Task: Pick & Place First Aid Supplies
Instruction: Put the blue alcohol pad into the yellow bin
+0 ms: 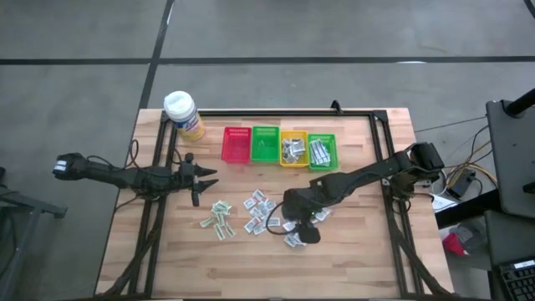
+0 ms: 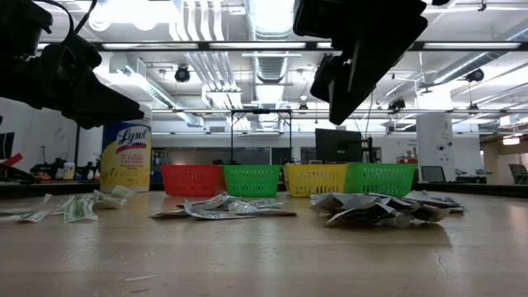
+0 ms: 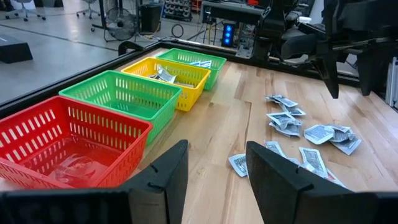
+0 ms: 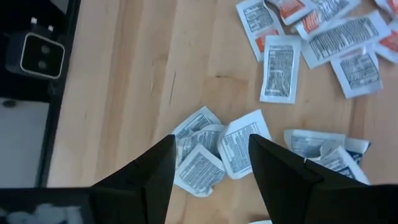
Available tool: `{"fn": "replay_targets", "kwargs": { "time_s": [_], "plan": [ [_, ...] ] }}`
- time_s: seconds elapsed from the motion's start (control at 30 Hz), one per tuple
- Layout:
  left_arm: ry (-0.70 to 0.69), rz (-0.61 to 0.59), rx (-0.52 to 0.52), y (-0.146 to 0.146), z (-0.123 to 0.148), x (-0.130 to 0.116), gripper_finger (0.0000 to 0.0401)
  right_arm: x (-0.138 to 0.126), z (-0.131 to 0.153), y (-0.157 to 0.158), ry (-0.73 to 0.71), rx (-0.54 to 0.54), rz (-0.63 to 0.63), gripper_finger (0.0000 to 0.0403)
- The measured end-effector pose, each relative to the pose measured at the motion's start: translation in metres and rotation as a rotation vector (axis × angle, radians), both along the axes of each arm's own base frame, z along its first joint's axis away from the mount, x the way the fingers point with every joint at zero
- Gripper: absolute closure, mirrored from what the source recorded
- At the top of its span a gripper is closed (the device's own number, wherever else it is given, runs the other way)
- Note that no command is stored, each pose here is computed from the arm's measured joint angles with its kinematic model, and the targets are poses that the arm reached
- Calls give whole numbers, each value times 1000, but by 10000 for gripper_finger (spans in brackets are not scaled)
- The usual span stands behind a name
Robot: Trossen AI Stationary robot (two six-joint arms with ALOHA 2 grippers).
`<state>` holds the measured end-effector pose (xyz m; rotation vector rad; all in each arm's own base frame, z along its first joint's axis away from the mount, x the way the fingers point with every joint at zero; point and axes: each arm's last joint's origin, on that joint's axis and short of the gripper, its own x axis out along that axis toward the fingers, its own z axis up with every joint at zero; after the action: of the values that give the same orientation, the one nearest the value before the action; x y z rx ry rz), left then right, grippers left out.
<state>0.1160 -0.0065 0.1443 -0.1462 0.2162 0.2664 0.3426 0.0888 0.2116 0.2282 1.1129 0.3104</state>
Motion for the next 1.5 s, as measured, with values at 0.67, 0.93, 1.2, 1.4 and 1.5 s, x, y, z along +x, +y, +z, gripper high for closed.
{"fn": "replay_targets", "kwargs": {
  "time_s": [0.67,0.93,1.2,1.4,1.5],
  "plan": [
    [-1,0,-1,0,0,0,243,27,-25,7,101,59,-163,202],
    [2,0,-2,0,0,0,243,46,-15,15,129,65,-257,202],
    [3,-4,-5,0,0,0,243,68,-4,28,120,128,-199,202],
    [3,-7,-6,0,0,0,243,70,6,29,93,154,-173,202],
    [2,-8,-6,0,0,0,243,71,7,29,86,155,-172,202]
  ]
}}
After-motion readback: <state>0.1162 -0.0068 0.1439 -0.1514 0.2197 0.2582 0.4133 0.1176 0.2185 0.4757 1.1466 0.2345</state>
